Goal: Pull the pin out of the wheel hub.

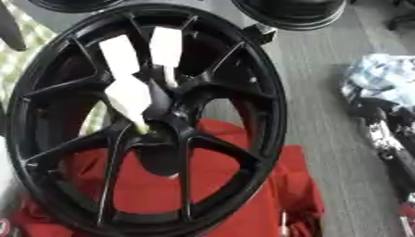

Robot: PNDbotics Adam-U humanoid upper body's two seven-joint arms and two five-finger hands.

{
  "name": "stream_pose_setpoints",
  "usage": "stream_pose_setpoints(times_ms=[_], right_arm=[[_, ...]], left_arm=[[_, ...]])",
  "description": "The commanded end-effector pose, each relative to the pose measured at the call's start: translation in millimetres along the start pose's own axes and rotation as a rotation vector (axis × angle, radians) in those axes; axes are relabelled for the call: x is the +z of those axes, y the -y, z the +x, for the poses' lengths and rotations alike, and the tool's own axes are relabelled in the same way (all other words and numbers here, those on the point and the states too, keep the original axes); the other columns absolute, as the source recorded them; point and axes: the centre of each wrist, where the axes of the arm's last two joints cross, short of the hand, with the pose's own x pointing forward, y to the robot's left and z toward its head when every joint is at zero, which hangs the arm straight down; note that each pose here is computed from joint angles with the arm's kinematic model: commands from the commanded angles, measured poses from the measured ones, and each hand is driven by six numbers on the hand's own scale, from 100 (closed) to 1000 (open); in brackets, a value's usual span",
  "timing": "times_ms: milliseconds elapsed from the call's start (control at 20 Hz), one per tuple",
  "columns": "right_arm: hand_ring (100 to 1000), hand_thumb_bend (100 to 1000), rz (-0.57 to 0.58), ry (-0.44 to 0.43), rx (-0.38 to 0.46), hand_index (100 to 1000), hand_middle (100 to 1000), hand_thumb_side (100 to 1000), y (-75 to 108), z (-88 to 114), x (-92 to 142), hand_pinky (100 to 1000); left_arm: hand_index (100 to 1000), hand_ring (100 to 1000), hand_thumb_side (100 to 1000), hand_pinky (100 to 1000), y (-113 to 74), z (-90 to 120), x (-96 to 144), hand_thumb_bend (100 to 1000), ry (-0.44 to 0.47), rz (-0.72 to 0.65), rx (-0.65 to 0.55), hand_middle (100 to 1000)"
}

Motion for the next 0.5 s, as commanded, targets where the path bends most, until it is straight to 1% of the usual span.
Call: stream_pose_setpoints(times_ms=[50, 150, 200, 350, 500], right_arm=[[764, 100, 0.013, 0.014, 0.032, 749, 613, 520, 4.1, 6, -2, 979], [764, 100, 0.012, 0.008, 0.035, 749, 613, 521, 4.0, 6, -1, 979], [764, 100, 0.012, 0.006, 0.036, 749, 613, 523, 3.9, 6, -1, 979], [764, 100, 0.011, -0.005, 0.041, 749, 613, 528, 3.4, 6, -2, 980], [764, 100, 0.014, -0.012, 0.040, 749, 613, 532, 2.5, 6, -3, 980]], left_arm=[[797, 741, 556, 716, -5.6, -2, -6, 100, -0.035, 0.010, 0.004, 691], [797, 740, 565, 713, -5.6, -4, -14, 100, -0.053, 0.024, 0.034, 690], [800, 743, 607, 707, -5.4, -4, -17, 100, -0.061, 0.027, 0.047, 693], [813, 755, 619, 715, -8.9, -3, -34, 100, -0.109, 0.038, 0.119, 707], [827, 769, 633, 724, -13.5, 2, -48, 100, -0.150, 0.052, 0.147, 725]])
